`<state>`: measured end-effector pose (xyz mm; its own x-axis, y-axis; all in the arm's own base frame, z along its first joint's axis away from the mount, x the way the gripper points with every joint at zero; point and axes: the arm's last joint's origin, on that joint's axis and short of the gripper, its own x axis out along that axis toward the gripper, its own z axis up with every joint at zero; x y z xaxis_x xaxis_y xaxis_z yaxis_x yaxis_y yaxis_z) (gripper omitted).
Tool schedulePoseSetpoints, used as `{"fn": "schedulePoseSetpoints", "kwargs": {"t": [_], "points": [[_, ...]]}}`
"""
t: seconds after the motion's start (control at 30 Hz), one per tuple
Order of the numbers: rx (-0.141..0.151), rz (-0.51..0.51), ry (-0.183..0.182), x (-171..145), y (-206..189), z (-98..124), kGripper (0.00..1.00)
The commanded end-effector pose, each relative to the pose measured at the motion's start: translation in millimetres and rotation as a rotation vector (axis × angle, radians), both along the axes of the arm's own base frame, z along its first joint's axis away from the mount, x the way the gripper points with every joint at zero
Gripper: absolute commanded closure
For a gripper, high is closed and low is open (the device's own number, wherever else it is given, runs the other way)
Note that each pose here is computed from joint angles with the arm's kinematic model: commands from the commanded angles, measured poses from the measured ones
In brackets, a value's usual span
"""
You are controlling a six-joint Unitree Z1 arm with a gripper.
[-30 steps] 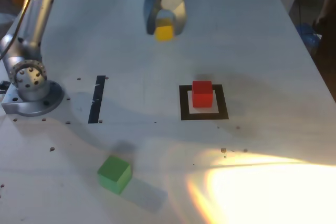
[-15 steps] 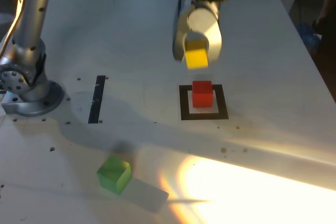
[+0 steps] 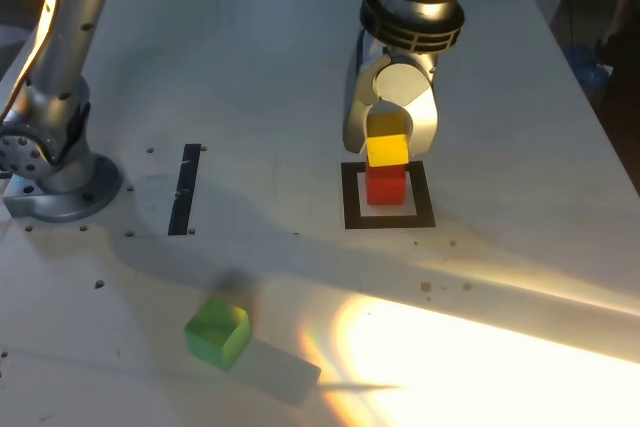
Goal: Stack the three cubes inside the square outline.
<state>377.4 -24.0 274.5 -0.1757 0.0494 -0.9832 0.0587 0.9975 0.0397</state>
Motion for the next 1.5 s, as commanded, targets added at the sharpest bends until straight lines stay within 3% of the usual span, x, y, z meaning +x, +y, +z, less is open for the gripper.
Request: {"fn": "schedulePoseSetpoints", "kwargs": {"t": [0.0,0.43,1.1,1.47], "points": [[0.004,0.001,0.008,4,1,-5,0.82],[0.014,0.009,0.04,9,9,-18,0.8],[-0.008,-0.001,0.062,7,8,-19,0.52],[-0.012,-0.01,0.043,9,8,-19,0.16]]}}
